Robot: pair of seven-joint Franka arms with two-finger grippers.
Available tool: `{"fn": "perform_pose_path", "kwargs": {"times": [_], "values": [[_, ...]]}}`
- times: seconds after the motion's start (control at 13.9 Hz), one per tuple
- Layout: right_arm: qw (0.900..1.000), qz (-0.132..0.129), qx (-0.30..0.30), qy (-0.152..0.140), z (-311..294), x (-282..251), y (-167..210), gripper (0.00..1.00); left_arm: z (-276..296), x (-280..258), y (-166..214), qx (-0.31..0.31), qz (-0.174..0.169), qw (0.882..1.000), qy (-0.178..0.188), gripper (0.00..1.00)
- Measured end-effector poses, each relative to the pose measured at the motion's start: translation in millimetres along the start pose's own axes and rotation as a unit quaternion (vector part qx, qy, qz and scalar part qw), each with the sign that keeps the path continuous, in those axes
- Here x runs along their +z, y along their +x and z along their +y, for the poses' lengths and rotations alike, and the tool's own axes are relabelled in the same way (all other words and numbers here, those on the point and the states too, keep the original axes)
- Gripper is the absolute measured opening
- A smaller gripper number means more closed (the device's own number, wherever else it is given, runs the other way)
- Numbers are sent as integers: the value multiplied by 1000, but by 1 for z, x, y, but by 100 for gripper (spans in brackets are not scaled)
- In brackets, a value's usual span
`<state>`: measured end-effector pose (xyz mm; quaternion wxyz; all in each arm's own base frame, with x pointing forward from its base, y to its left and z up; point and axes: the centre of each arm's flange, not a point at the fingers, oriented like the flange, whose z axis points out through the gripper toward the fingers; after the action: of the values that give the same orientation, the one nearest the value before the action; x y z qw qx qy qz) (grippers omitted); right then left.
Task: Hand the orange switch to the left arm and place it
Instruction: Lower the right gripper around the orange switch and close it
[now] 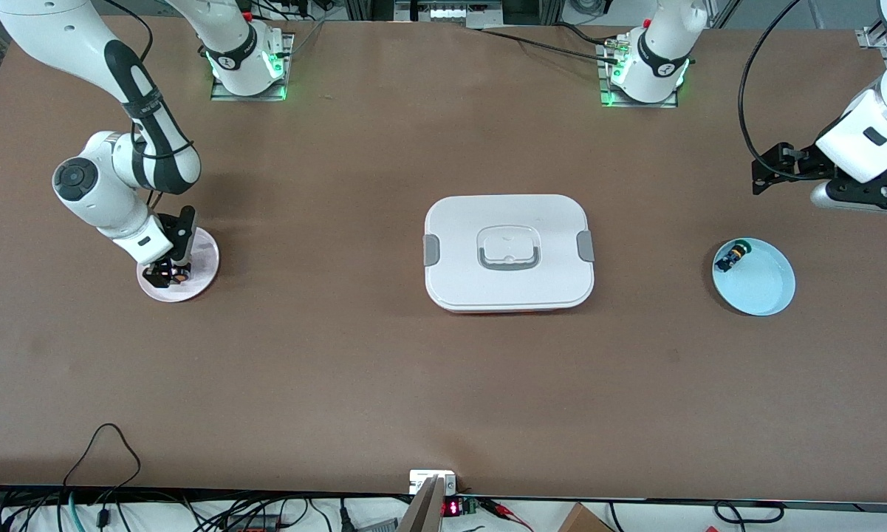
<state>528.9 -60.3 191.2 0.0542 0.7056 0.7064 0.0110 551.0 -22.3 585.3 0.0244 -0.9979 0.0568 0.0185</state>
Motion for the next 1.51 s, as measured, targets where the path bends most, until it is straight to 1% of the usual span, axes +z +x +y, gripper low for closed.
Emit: {"fn": "perform_pose_path", "kwargs": {"times": [0.5,1.51], "values": [[1000,-1,2,-2,-2,7,-7,100,0,0,0,0,0,1000,0,100],[1000,-1,-3,-3,-2,9,-5,100,0,0,0,0,0,1000,0,100]]}}
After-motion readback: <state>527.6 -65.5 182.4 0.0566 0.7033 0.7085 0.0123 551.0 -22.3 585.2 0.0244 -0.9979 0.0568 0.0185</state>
